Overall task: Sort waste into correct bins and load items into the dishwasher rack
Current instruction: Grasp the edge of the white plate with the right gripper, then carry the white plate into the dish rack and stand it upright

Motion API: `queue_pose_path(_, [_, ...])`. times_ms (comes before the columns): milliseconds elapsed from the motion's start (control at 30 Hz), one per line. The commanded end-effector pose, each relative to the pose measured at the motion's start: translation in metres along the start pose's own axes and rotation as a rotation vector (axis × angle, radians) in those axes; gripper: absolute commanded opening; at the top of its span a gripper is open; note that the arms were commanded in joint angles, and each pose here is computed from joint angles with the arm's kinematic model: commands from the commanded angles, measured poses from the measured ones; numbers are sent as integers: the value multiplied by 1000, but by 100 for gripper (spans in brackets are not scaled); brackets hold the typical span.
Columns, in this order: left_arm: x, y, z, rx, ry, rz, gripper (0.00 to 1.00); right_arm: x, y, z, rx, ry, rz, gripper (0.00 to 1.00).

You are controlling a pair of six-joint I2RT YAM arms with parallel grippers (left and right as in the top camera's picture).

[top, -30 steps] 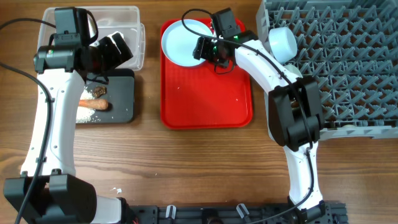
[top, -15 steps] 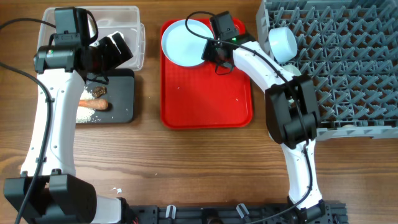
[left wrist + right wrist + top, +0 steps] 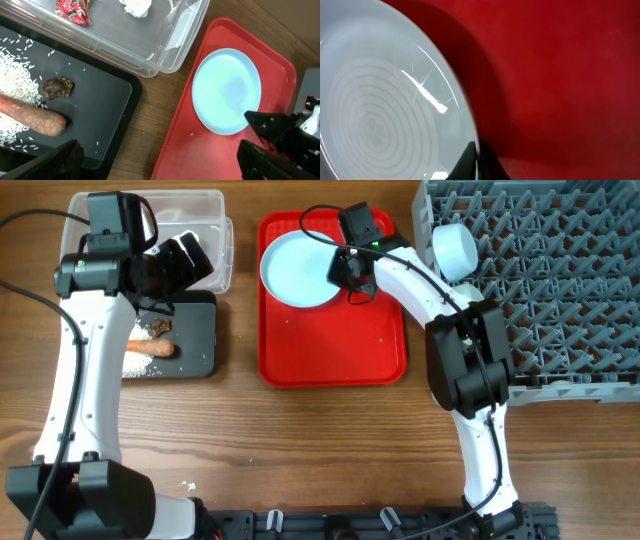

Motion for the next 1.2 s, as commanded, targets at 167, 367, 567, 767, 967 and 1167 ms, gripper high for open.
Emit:
queue_pose_path(167, [0, 1, 2, 11, 13, 3, 100, 3, -21, -13, -6, -57, 81, 4])
queue_pose_path(367, [0, 1, 2, 11, 13, 3, 100, 44, -97, -4, 6, -195, -120, 4])
queue_pose_path(567, [0, 1, 2, 11, 13, 3, 100, 71, -196, 7, -5, -355, -369, 4])
queue_pose_path(767, [0, 1, 2, 11, 13, 3, 100, 101, -302, -32, -270, -335, -709, 4])
queue_pose_path(967, [0, 1, 2, 11, 13, 3, 100, 106, -373, -90, -684, -297, -901, 4])
queue_pose_path(1167, [0, 1, 2, 11, 13, 3, 100, 112, -396, -125, -1000, -285, -982, 4])
Point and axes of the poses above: each gripper's point midway between its finger pads, its own y axis out along the fingers, its own z axis along the line the jaws close on, x = y × z, the point moved 2 cm from there along -y, back along the fingers, and after that the axes turned 15 degrees about y, right-handed, at the moved point
